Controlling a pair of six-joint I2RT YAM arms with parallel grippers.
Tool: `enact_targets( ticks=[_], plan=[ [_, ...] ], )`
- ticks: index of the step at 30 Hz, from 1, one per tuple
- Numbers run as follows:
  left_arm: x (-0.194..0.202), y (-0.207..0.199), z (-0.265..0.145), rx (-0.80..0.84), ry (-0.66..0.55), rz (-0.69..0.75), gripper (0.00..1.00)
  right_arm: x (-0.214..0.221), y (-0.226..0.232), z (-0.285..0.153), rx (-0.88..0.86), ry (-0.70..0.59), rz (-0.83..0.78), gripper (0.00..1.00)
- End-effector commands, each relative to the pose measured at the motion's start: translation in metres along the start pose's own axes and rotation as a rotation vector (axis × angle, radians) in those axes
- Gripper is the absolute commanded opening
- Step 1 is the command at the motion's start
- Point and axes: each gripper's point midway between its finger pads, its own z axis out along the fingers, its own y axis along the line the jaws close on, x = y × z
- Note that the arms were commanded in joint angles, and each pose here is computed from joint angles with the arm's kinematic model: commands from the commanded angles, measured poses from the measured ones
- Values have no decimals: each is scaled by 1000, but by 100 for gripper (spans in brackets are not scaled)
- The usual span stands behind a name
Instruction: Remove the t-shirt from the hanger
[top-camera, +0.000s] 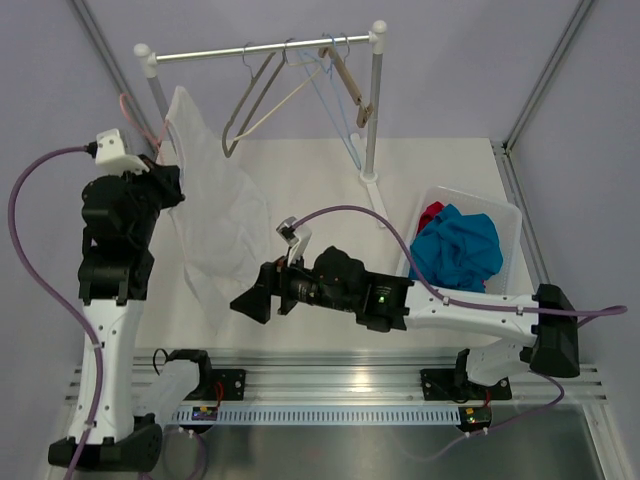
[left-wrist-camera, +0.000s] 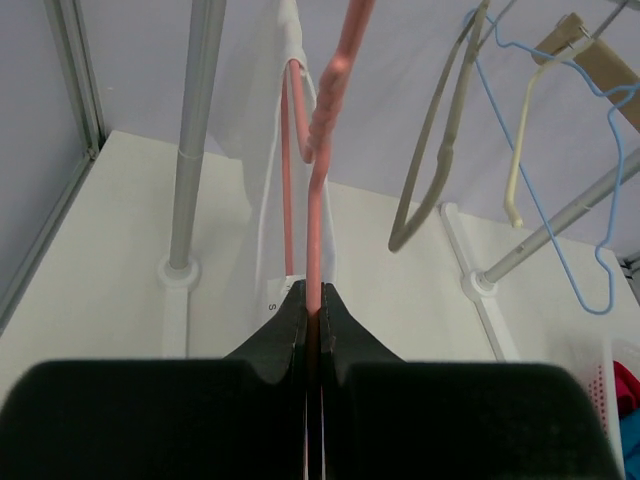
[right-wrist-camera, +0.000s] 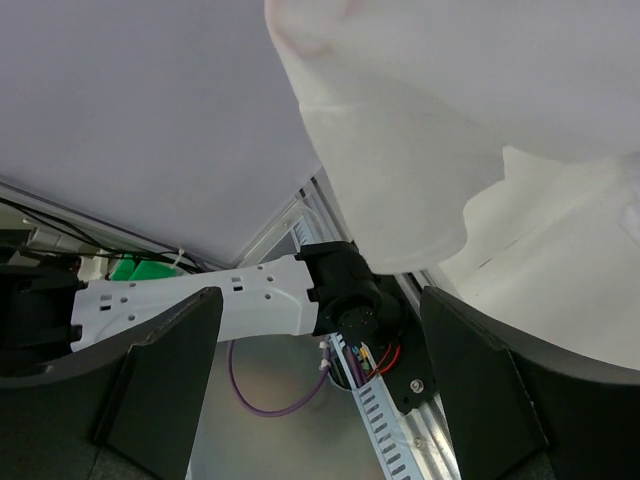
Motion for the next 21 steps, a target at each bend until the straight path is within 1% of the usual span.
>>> enact_targets(
  ticks=[1,3,4,6,7,9,12,15,18,19,20,21],
  plan=[
    [-18,-19,-31,98,-103,-87,0,-8,27,13,-87,-1,-58,90],
    [-11,-18,-42,101,-94,-105,0,0,24,27,-88,23,-81,91],
    [-11,-19,-57,108,-107,-122,0,5,26,31,-107,48,-88,91],
    [-7,-18,-69,114,-113,-138,0,14,33,43,-144,88,-104,91],
    [-8,-19,-80,122,-123,-147,0,23,41,49,-182,130,-109,91],
    [-7,-20,-88,127,-127,-151,0,37,51,53,-221,178,-140,91],
    [-7,-22,-100,141,-132,-158,0,56,54,62,-207,223,-160,90],
    [-11,-28,-109,175,-143,-168,0,70,50,66,-195,238,-158,79],
    [-16,-30,-111,180,-154,-167,0,79,54,60,-219,235,-165,31],
    [-18,-30,-112,179,-158,-163,0,86,56,54,-221,248,-174,10],
    [-20,-28,-111,168,-166,-160,0,90,56,51,-217,256,-189,2],
    [-21,-27,-109,162,-162,-157,0,94,55,48,-204,259,-203,0]
  ],
)
